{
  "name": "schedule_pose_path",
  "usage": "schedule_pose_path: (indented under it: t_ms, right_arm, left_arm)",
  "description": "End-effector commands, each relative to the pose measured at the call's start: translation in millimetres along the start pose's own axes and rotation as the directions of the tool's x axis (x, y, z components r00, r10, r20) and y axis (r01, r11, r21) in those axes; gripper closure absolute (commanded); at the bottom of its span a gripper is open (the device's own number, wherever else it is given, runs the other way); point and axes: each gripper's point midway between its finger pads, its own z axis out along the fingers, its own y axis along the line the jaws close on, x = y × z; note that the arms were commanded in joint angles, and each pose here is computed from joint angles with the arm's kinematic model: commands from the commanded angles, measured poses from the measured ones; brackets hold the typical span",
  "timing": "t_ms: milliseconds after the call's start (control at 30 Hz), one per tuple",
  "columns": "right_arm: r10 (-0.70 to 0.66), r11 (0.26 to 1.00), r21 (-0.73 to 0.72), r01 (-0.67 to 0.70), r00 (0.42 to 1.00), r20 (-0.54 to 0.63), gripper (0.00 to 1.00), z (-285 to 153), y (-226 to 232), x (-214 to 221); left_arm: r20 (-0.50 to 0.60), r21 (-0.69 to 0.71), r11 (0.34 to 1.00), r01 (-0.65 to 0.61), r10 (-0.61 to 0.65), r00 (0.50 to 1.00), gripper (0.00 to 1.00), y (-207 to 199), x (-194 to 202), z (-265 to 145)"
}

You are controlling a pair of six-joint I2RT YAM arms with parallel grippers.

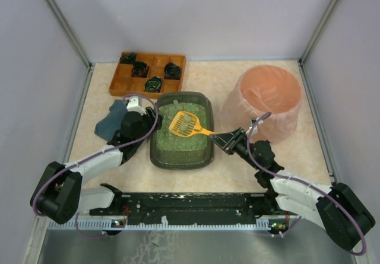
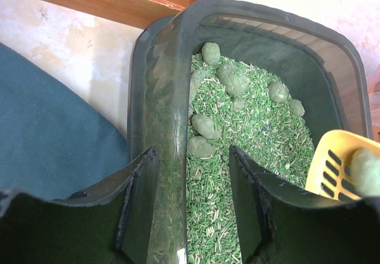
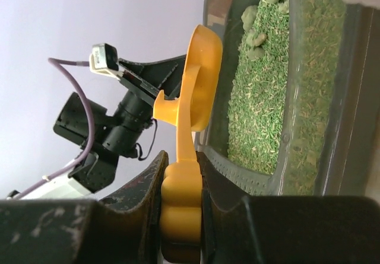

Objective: Clean the litter box

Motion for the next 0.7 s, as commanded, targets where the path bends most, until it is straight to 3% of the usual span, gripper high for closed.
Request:
schedule_pose_path:
  t_ms: [0, 100, 233, 367, 500, 600, 667]
  right_arm:
    - [-0.062, 0.991, -0.120, 0.062, 0.998, 0.004, 1.00, 7.4, 40.5, -5.6]
    - [0.014, 0.999, -0.049, -0.009, 0.994, 0.107, 1.00, -2.3, 16.1, -23.6]
    - [-0.069, 0.992, -0.110, 0.067, 0.997, -0.017, 1.00, 8.2, 38.5, 0.8]
    - [-0.045, 0.997, -0.063, 0.050, 0.995, 0.086, 1.00, 2.0, 22.9, -19.9]
    - [-0.106, 0.993, -0.041, 0.108, 0.994, 0.037, 1.00, 9.8, 29.4, -7.6]
    - [-0.079, 0.996, -0.030, 0.082, 0.992, 0.101, 1.00, 3.2, 25.0, -19.6]
    - [-0.090, 0.995, -0.046, 0.093, 0.994, 0.066, 1.00, 6.2, 32.0, -13.8]
  left_arm:
    - [0.019, 0.029, 1.000, -0.004, 0.003, 1.000, 0.44, -11.0, -10.9, 2.0]
    - [0.019, 0.023, 1.000, -0.003, 0.002, 1.000, 0.44, -10.4, -11.7, 1.7]
    - [0.021, 0.031, 1.000, -0.002, 0.001, 1.000, 0.43, -11.3, -11.3, 1.4]
    - [0.022, 0.021, 1.000, -0.003, 0.003, 1.000, 0.43, -10.3, -12.8, 1.5]
    - [0.025, 0.030, 1.000, -0.003, 0.002, 1.000, 0.43, -11.5, -12.5, 1.1]
    - [0.016, 0.022, 1.000, -0.005, 0.004, 1.000, 0.43, -10.5, -11.2, 2.3]
    - [0.020, 0.024, 1.000, -0.002, 0.002, 1.000, 0.43, -10.6, -11.9, 1.7]
